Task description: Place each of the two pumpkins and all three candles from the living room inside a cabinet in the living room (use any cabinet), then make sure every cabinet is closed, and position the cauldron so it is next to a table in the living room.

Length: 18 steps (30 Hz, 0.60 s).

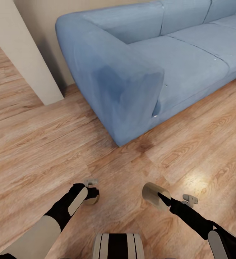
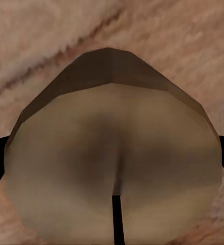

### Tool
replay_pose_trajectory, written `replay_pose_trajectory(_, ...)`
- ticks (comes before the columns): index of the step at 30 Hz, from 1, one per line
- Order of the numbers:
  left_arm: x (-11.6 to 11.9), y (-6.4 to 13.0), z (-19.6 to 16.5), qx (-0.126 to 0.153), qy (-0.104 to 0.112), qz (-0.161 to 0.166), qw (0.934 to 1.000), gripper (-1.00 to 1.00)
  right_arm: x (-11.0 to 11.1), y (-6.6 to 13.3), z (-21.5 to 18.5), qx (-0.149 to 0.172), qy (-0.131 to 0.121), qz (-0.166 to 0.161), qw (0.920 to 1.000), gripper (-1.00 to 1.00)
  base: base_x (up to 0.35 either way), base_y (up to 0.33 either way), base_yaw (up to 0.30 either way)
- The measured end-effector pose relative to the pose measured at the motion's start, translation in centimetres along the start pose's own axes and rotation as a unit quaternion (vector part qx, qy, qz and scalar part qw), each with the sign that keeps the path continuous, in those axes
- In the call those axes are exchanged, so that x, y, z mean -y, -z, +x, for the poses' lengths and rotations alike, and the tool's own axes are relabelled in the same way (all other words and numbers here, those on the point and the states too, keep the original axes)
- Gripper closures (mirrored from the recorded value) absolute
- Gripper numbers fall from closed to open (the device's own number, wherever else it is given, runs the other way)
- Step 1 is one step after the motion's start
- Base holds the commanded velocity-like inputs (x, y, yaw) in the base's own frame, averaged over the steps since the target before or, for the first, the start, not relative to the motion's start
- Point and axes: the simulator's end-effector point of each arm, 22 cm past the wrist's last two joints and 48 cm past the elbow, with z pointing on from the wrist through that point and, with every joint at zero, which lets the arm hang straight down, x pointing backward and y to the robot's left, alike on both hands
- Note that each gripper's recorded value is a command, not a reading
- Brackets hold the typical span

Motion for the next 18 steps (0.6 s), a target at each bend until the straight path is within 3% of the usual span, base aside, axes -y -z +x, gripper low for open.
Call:
replay_pose_trajectory(11, 0.2, 2.1, -1.5, 0.015, -0.002, 0.004, 0.9999, 1.00, -1.4, 0.9, -1.5, 0.017, 0.010, -0.010, 0.9998, 1.00, 0.000, 0.000, 0.000)
replay_pose_trajectory(18, 0.4, 3.7, -1.6, -0.002, -0.014, 0.007, 0.9999, 1.00, -2.2, 1.5, -2.4, 0.027, 0.016, -0.016, 0.9994, 1.00, 0.000, 0.000, 0.000)
